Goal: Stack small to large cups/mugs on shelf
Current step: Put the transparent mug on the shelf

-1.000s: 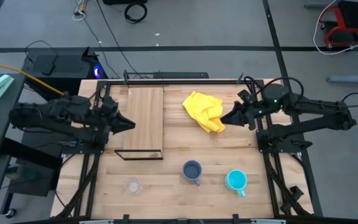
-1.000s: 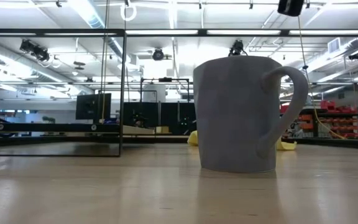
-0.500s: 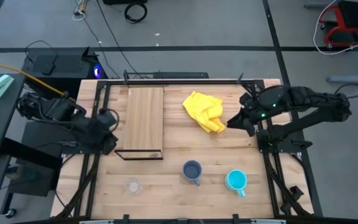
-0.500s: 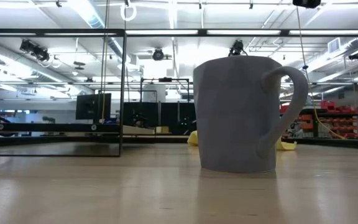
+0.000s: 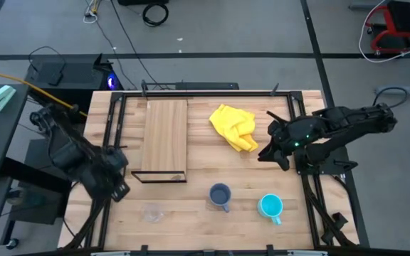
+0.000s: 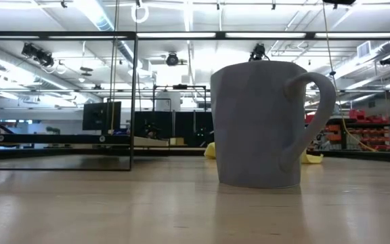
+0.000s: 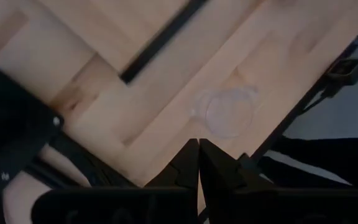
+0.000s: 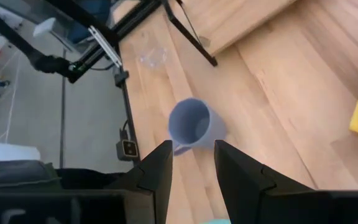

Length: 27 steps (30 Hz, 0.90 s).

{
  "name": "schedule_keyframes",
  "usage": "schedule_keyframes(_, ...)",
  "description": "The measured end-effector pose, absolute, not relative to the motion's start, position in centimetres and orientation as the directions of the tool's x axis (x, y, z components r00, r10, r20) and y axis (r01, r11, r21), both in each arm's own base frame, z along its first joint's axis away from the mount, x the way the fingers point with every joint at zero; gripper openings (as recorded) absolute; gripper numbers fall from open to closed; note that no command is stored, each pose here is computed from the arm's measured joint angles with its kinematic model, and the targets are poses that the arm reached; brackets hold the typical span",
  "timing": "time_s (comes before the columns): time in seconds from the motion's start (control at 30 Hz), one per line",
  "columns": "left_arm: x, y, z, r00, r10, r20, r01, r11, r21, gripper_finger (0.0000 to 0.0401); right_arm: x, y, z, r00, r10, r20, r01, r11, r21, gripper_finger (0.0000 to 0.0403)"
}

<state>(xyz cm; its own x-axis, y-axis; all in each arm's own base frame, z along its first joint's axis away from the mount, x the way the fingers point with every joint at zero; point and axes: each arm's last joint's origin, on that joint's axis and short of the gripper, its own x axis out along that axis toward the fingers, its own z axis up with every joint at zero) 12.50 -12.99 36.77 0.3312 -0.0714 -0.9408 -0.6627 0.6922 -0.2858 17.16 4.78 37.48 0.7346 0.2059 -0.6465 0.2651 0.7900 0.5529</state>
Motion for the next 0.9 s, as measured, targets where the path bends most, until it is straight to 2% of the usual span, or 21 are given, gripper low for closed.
schedule_keyframes(0.3, 14.0, -18.3, 33.5, 0.261, -0.008, -0.965, -0.708, 0.678, -0.197, 0.0031, 17.0, 6.0, 36.0, 0.629, 0.165, -0.76, 0.346, 0.816, 0.463, 0.0127)
schedule_keyframes(0.57, 16.1, -21.3, 31.1, 0.28, -0.004, -0.96, -0.704, 0.679, -0.208, 0.0075, 17.2, 6.9, 34.4, 0.489, 0.136, -0.862, 0.399, 0.844, 0.359, 0.0127)
schedule_keyframes(0.9, 17.2, -23.0, 28.5, 0.197, 0.044, -0.979, -0.776, 0.618, -0.128, 0.0124, 17.4, 8.2, 33.5, 0.431, 0.107, -0.896, 0.398, 0.869, 0.295, 0.0127)
